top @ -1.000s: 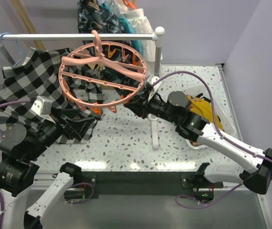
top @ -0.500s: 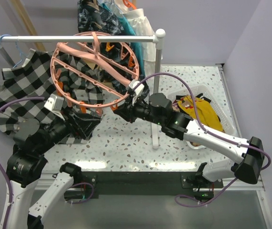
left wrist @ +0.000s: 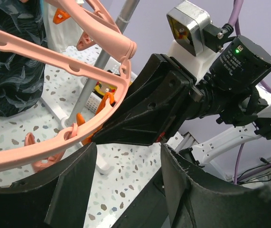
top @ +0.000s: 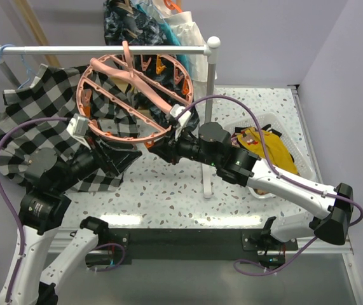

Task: Clip the socks to the hanger
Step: Open the clamp at the hanger.

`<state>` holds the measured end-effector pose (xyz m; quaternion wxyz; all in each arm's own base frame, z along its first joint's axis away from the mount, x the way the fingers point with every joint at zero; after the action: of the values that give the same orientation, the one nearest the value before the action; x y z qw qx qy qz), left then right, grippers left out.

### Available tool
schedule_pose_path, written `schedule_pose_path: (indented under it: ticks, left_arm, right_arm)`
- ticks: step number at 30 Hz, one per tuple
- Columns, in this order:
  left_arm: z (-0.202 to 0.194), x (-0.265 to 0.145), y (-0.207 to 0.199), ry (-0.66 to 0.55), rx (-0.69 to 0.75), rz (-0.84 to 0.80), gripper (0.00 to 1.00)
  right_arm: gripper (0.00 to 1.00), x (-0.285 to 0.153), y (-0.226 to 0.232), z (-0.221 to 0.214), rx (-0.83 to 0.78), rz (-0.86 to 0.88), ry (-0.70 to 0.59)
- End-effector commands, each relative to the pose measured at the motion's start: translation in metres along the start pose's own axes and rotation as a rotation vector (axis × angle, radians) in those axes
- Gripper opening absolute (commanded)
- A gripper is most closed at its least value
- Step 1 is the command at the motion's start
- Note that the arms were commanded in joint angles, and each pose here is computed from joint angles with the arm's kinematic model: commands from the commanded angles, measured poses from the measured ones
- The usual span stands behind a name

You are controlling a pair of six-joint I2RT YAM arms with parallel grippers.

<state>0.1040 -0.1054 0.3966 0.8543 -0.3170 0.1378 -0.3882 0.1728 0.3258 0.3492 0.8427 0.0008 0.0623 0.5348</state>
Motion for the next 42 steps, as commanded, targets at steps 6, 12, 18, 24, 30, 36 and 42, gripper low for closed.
schedule_pose_path:
  ticks: [6, 12, 18, 24, 30, 36, 42]
  left_arm:
    - [0.011, 0.018, 0.001, -0.014, -0.008, -0.04, 0.58]
    - [0.002, 0.026, 0.019, 0.003, -0.004, 0.017, 0.61]
    - [-0.001, 0.034, 0.029, -0.007, -0.002, 0.023, 0.62]
    - [0.002, 0.04, 0.029, -0.032, -0.012, 0.024, 0.63]
    - [-0.004, 0.049, 0.033, -0.033, -0.037, 0.023, 0.66]
    - [-0.01, 0.062, 0.027, -0.028, -0.051, 0.044, 0.66]
    - [-0.011, 0.067, 0.023, -0.057, -0.06, 0.117, 0.66]
  right_arm:
    - [0.0, -0.011, 0.006, 0.036, -0.011, 0.025, -0.069]
    - [0.0, -0.01, 0.009, 0.034, -0.029, 0.054, -0.054]
    - [0.0, -0.011, 0.01, 0.033, -0.041, 0.074, -0.049]
    - [0.0, -0.009, 0.009, 0.028, -0.052, 0.068, -0.038]
    - [0.0, -0.005, 0.007, 0.023, -0.052, 0.059, -0.03]
    - [0.0, -0.002, 0.005, 0.02, -0.05, 0.041, -0.039]
    - [0.0, -0.003, 0.004, 0.018, -0.06, 0.027, -0.035]
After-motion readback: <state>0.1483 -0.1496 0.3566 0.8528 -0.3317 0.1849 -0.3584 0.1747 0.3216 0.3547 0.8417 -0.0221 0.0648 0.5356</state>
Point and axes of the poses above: each gripper's point midway between its finger pads, its own x axis out along the fingers, its own y axis along the line the jaws close on, z = x × y, the point moved 8 cm from there along -x, back along the fingers, and after that the axes turned 8 degrees about -x, right-handed, at the moved point
